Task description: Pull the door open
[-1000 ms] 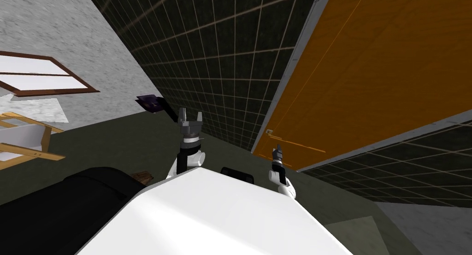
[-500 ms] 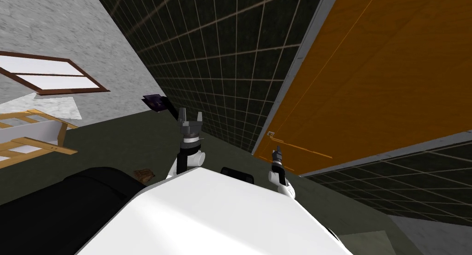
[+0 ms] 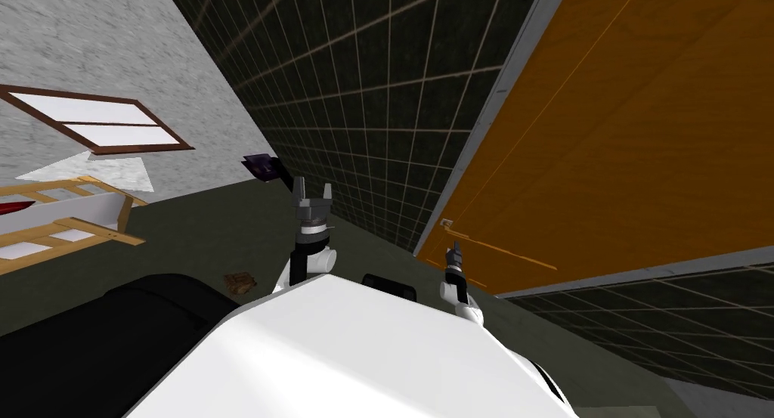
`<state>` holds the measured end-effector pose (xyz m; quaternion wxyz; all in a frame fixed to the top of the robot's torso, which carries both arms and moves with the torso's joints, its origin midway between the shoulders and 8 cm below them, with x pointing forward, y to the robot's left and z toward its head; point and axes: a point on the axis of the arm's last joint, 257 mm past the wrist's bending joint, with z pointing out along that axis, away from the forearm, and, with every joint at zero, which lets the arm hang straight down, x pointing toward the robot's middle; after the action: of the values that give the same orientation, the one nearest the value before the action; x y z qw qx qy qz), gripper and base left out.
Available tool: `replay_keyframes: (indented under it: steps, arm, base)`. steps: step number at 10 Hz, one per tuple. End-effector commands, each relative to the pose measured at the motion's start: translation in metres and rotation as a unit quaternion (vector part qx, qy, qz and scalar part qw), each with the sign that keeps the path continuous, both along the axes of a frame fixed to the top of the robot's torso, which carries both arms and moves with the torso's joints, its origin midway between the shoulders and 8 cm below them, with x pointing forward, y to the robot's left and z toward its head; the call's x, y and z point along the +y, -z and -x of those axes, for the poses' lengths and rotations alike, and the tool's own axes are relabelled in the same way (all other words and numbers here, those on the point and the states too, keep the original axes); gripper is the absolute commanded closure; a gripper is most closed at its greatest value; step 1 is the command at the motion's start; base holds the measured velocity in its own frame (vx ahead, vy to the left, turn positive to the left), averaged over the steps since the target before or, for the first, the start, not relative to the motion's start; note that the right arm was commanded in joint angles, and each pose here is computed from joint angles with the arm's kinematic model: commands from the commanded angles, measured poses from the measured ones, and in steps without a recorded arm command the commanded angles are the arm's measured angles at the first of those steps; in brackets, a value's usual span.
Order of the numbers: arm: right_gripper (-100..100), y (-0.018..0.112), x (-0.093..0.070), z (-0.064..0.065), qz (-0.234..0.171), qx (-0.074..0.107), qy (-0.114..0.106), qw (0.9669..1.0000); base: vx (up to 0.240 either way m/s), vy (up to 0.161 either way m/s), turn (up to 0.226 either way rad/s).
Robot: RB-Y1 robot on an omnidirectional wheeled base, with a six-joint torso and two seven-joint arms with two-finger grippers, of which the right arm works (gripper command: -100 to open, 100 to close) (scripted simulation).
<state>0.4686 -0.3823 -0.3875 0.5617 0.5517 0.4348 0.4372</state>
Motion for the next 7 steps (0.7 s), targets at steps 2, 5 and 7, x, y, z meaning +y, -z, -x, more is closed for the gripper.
replay_keyframes:
  steps: [2,5,7]
  arm:
    - [-100,0.002,-0.014,0.009,-0.001,0.0,0.009,1.0]
    - [-100,0.004,-0.038,0.023,-0.001,0.001,0.023,0.9997]
    - [-100,0.004,-0.038,0.023,-0.001,0.001,0.023,0.9997]
  base:
    - [0.066,-0.014,0.065]
    - [0.185,0.001,0.107]
    - [0.106,-0.02,0.011]
